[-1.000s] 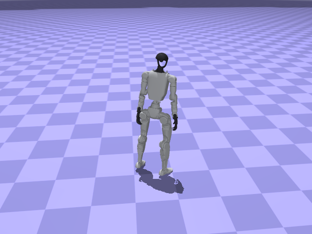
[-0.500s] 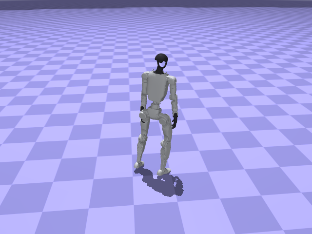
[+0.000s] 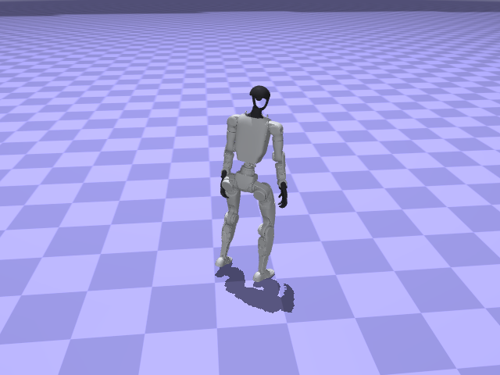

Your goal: In place motions

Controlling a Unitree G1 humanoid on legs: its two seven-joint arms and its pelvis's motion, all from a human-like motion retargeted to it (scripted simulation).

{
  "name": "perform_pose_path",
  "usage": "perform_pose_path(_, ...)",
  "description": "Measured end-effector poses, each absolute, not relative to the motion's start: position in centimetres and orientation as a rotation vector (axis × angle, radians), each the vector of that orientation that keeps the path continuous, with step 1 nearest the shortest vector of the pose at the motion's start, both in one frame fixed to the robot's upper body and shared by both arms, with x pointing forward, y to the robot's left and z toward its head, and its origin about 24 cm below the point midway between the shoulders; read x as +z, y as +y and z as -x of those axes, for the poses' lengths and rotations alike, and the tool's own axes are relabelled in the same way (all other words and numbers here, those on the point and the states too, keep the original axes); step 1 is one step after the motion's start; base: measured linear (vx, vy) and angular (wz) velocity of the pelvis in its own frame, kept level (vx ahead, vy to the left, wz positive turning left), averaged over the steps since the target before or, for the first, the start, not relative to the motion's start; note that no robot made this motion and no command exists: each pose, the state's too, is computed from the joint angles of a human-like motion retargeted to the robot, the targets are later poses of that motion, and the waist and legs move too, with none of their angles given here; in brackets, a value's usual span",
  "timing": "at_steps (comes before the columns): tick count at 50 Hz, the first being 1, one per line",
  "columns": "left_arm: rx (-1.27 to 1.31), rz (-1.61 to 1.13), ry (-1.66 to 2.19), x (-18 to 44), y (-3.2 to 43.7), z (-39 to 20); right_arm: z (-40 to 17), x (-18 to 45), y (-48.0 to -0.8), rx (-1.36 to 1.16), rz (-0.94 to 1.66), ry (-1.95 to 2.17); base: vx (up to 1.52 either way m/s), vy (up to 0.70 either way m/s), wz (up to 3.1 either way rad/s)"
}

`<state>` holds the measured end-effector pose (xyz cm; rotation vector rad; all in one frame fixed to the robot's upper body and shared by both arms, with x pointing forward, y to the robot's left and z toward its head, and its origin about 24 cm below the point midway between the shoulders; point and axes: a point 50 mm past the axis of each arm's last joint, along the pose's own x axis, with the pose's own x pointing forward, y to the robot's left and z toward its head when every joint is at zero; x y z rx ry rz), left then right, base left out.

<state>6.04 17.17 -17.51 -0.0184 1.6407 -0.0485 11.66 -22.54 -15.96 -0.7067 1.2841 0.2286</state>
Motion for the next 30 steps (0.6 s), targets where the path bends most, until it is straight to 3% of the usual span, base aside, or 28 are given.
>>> perform_pose_path(5,-0.033,0.164,1.731,-17.9,14.9,-1.5,-5.0,-17.1,-22.7,0.198,0.505,1.479,0.06,-0.08,0.33)
perform_pose_path(13,-0.104,0.331,2.002,-16.9,14.7,4.5,3.8,-16.7,-22.8,0.252,0.402,1.85,0.15,-0.03,-0.14)
perform_pose_path(23,-0.198,0.174,1.897,-17.6,14.5,2.2,0.2,-17.5,-21.4,0.319,0.469,1.656,0.07,-0.05,0.07)
perform_pose_path(30,-0.295,0.1,1.841,-17.7,14.7,-0.1,-6.2,-17.5,-19.4,0.465,0.502,1.422,0.08,-0.06,-0.18)
